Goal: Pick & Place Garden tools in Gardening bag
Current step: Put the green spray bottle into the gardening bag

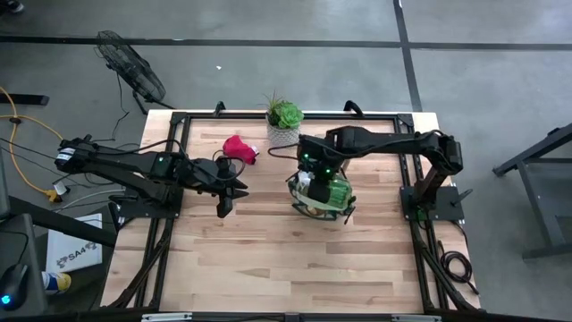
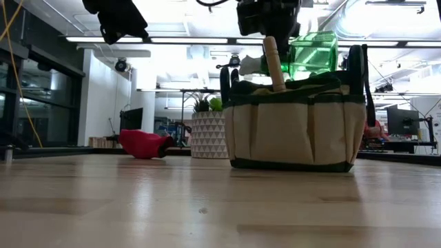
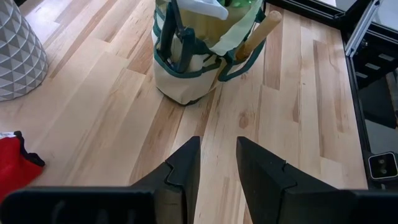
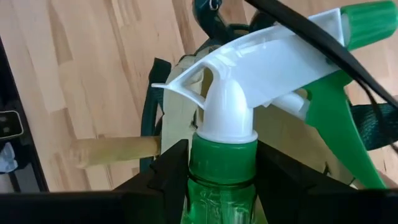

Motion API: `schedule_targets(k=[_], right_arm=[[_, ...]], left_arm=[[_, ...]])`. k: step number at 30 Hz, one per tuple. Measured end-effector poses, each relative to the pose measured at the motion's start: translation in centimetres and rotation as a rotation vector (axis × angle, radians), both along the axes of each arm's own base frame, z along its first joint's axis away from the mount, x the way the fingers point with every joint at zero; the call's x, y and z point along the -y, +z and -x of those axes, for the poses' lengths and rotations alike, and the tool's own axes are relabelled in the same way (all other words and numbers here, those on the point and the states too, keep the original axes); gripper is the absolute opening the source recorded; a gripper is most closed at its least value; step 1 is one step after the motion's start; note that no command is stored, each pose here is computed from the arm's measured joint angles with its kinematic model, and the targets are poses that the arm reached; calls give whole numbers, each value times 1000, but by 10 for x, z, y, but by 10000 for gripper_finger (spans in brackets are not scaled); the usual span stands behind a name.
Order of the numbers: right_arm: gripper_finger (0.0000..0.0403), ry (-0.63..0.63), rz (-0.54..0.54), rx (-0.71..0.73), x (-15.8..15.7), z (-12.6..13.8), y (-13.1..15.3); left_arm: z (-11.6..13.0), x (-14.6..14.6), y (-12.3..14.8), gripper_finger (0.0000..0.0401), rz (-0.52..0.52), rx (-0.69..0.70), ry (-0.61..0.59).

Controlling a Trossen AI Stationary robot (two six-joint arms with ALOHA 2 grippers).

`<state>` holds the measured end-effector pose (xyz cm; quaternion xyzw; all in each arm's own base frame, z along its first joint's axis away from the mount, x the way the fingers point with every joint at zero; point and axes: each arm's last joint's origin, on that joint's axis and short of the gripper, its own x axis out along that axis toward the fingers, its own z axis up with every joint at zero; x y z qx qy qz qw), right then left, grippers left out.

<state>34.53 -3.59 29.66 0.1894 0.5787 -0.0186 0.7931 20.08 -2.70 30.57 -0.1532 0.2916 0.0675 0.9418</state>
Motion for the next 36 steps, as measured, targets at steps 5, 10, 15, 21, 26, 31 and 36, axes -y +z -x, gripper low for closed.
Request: schedule_targets(k=[5, 10, 15, 21, 26, 31, 36], right_arm=[[152, 13, 23, -7, -5, 0, 0], [153, 10, 38, -32, -5, 2, -1], [153, 7, 53, -91, -5, 7, -3], [179, 1, 65, -91, -5, 7, -3], [238, 0, 56, -91, -5, 7, -3], [281, 16, 3, -87, -7, 7, -2], [279, -16, -18, -112, -8, 13, 2]], left_arm=[[0, 0, 0, 101, 0, 0, 0], [0, 0, 0, 101, 0, 0, 0], [0, 0, 0, 101, 0, 0, -1], [0, 0, 0, 101, 1, -1, -1], [0, 0, 0, 101, 1, 0, -2], [0, 0, 0, 101, 1, 0, -2], [0, 0, 0, 101, 1, 0, -2]])
